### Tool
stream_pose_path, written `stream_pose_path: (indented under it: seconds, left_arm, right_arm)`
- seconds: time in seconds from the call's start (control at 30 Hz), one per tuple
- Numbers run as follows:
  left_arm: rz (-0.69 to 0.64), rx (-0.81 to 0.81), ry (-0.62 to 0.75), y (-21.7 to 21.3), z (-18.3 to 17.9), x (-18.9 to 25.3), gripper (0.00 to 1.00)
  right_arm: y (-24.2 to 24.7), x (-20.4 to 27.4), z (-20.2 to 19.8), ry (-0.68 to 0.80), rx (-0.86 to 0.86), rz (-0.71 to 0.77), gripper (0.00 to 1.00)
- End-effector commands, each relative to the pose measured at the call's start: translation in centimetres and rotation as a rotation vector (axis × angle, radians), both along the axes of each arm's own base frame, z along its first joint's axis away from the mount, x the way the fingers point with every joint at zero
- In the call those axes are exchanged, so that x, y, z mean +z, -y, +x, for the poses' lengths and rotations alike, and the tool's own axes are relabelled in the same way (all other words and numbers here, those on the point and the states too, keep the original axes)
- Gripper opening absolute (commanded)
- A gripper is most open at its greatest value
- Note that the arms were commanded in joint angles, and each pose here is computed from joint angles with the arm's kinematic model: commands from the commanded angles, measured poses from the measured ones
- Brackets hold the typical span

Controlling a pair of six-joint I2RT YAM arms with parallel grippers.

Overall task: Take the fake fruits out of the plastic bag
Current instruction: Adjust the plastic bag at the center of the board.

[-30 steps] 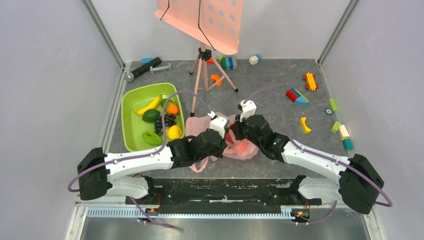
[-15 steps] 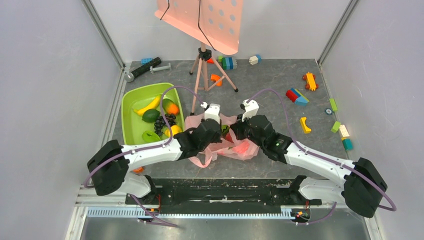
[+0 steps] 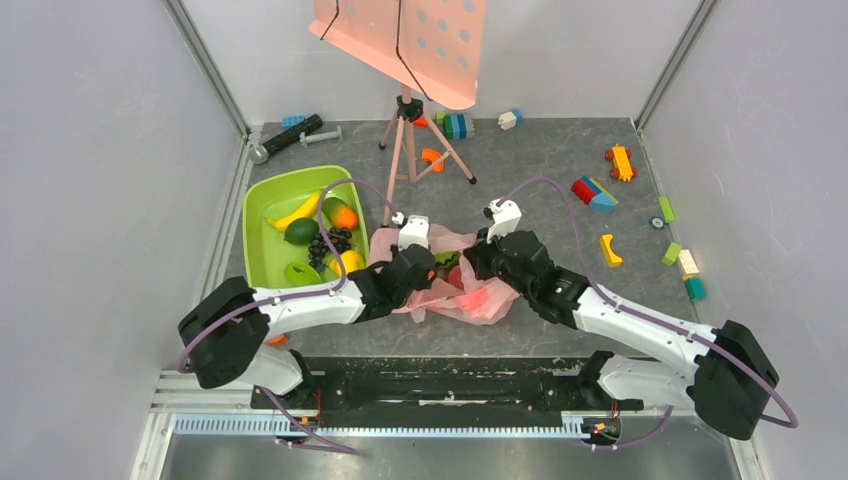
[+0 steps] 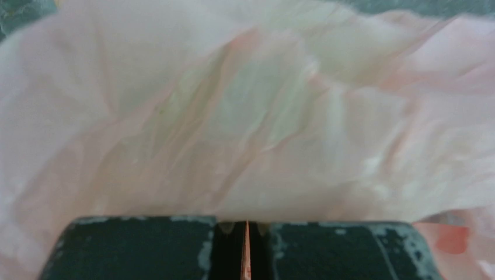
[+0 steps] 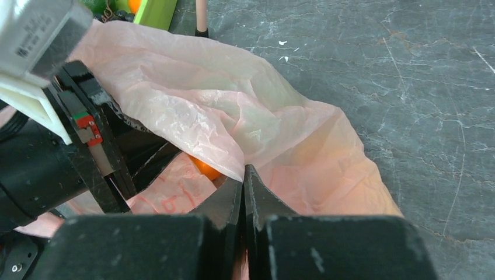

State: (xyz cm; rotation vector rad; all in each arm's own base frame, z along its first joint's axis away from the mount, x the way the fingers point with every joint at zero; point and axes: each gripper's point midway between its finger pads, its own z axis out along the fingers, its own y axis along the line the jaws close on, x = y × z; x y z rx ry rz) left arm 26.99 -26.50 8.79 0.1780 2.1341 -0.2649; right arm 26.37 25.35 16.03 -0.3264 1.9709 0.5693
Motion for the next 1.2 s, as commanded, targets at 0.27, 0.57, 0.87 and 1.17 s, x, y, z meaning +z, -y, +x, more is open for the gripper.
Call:
stream_pose_path:
  seconds: [0.27,0.57,0.87,1.17]
  left_arm:
    - [-0.054,0.065,-0.055,-2.9,-3.1,-2.7,0.02]
    - [-0.076,0.030,-0.115,-1.9,-7.0,-5.7,0.02]
    - [-0.103,-0.013,-0.128,0.3,-9.7,-6.2,0.02]
    - [-0.134,-0.008,-0.046,0.4,-8.7,-2.2,0.02]
  right_arm:
    - [3.5,-0.5,0.5,0.028,-0.129,-0.080,0.00]
    - [7.4,-1.7,-0.5,0.036,-0.232,-0.151,0.00]
    - [5.8,0.8,-2.0,0.097,-0.066,-0.098,0.14]
    - [2.6,9.7,-3.1,0.250,0.118,0.053,0.59]
